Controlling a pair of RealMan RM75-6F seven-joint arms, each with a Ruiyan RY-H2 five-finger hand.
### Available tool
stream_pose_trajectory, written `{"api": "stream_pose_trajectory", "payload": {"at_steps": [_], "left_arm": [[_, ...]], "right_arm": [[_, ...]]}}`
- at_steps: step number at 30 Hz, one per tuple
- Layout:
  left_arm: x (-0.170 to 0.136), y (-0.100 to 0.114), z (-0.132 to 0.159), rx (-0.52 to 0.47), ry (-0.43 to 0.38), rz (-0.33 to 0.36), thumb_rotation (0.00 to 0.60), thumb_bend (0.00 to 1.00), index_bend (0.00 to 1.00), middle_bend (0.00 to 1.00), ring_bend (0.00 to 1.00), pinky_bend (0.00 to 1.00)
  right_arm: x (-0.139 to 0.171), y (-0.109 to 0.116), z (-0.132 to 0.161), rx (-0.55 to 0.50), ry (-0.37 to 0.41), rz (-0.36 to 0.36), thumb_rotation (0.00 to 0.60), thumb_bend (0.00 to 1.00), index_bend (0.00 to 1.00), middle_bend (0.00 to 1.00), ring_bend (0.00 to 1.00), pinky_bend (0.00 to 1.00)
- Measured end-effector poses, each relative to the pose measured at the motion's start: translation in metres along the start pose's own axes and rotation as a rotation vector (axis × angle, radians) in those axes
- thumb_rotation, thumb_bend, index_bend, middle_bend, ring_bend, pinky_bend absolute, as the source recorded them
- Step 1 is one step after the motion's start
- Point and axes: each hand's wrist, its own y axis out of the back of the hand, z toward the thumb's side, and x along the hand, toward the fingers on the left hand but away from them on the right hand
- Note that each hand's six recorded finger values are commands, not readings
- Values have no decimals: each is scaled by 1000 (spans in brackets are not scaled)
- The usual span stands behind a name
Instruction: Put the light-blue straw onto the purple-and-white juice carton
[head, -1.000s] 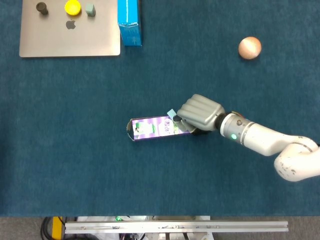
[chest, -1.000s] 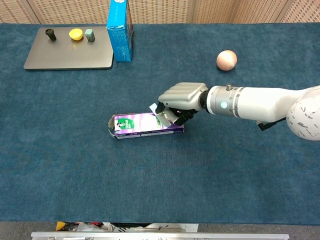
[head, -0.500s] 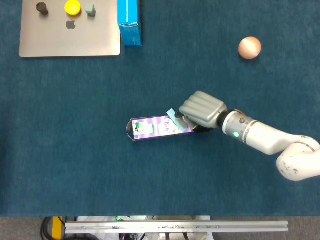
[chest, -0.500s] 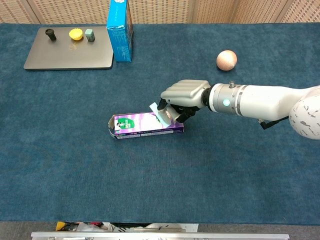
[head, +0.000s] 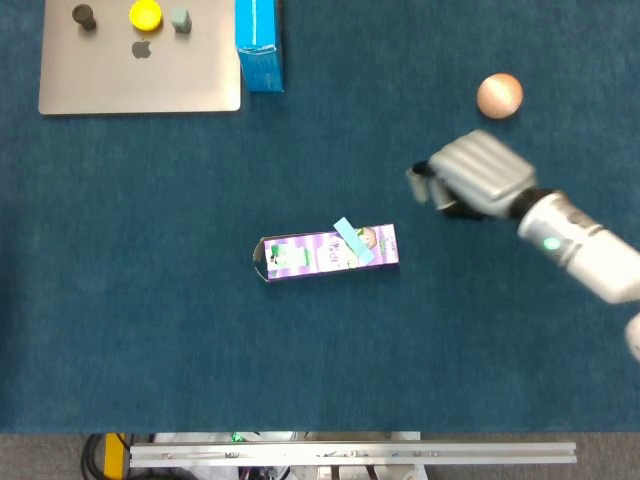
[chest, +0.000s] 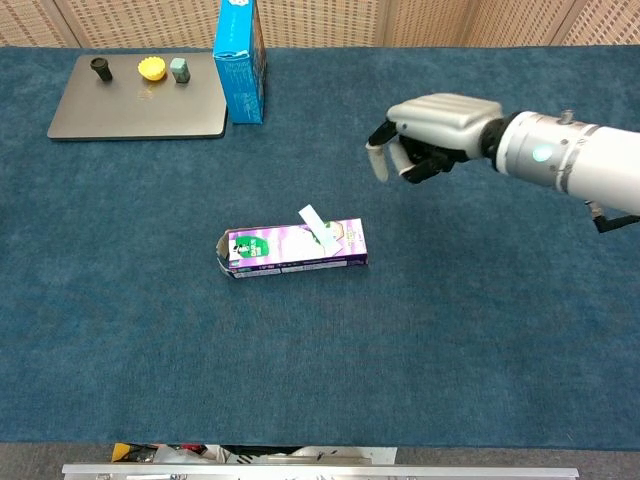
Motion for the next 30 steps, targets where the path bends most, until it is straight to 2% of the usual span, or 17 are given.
{"api": "stream_pose_trajectory", "payload": {"at_steps": [2,5,7,11,15,17,19,21,23,30], "left_arm": [[3,0,-1,-5,6,6,600,222,151,197,226,256],[8,-1,-1,-10,12,11,600,222,152,197,226,256],[12,-2,0,-13,13,12,600,221,152,197,226,256],[19,-4,3,-8,6,15,600,222,152,197,226,256],[25,-5,6,-2,0,21,600,222,152,197,226,256],[27,-5,7,4,-2,26,600,222,152,197,226,256],[29,-5,7,6,-3,35,600,222,152,197,226,256],[30,-5,7,6,-4,39,600,222,152,197,226,256],[30,-6,8,5,-5,39,600,222,152,197,226,256],[32,-9,16,19,-31,48,600,222,152,197,226,256]], "right_arm": [[13,9,-17,-13,-47,-48,540,934,520,999,1000,1000],[34,19,-40,-24,-122,-120,540,769,519,969,990,1000],[48,23,-54,-29,-171,-162,542,651,515,897,911,1000],[81,29,-83,-40,-295,-247,545,549,508,747,739,956],[109,31,-109,-51,-412,-307,555,513,472,584,565,740],[124,30,-122,-61,-474,-325,564,508,425,506,481,647],[135,28,-131,-60,-515,-338,581,506,333,406,365,528],[147,27,-140,-40,-556,-355,596,506,273,351,301,468],[160,25,-149,-6,-602,-371,600,506,246,325,269,446],[194,18,-175,83,-725,-425,600,507,245,319,254,433]]}}
